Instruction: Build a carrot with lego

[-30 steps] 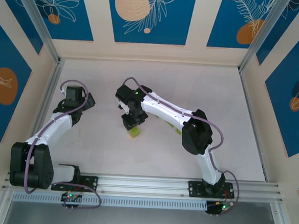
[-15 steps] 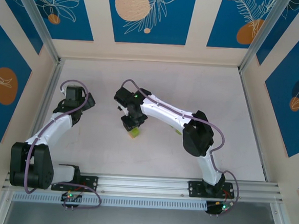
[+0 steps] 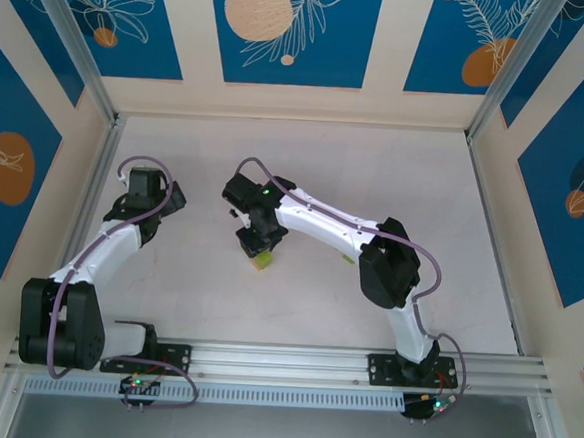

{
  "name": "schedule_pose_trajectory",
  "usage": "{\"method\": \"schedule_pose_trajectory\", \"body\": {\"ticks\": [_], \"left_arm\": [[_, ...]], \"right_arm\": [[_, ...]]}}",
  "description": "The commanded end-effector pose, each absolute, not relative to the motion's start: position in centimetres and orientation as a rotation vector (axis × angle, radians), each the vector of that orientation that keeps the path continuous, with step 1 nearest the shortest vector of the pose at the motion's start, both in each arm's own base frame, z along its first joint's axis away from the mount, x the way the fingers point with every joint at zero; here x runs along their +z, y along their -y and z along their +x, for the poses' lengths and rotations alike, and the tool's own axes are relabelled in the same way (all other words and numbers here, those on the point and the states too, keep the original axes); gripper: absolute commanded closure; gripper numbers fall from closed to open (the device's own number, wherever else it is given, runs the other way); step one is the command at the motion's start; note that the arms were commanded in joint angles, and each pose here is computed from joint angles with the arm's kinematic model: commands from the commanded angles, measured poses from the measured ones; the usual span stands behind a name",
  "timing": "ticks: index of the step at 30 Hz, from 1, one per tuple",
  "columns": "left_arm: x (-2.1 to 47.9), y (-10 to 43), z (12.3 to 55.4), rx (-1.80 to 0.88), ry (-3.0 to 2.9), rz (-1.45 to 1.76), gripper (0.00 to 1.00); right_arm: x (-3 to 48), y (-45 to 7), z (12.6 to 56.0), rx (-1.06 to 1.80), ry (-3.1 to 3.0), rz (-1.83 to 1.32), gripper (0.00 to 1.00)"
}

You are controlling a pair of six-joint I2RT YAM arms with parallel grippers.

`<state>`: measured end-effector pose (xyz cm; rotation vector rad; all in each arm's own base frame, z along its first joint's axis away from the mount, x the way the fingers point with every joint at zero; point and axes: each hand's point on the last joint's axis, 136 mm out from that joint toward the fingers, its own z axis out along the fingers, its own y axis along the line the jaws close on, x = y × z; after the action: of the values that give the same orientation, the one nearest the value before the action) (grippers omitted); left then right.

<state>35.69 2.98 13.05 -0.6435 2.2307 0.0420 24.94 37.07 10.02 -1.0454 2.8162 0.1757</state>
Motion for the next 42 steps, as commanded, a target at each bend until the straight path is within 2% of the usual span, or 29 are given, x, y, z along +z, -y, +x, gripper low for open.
{"method": "schedule_pose_trajectory", "body": {"ticks": [1, 15, 30, 38, 42], "left_arm": [[14.7, -3.4, 36.1, 0.029, -2.186, -0.653, 0.01], [14.8, -3.4, 36.2, 0.027, -2.183, -0.651, 0.01], [14.8, -3.5, 36.2, 0.029, -2.184, -0.653, 0.01], [14.8, -3.5, 36.1, 0.033, -2.185, -0.651, 0.01], [14.9, -3.5, 36.0, 0.03, -2.18, -0.652, 0.01]], "right_arm": [[5.2, -34.6, 21.0, 0.036, -3.034, -1.149, 0.66], [9.2, -36.1, 22.6, 0.144, -2.939, -1.144, 0.61], [13.0, -36.1, 24.1, 0.221, -2.835, -1.085, 0.32], [16.6, -31.1, 27.7, 0.156, -2.775, -0.845, 0.28], [15.6, -26.2, 29.2, 0.115, -2.818, -0.771, 0.28]]}}
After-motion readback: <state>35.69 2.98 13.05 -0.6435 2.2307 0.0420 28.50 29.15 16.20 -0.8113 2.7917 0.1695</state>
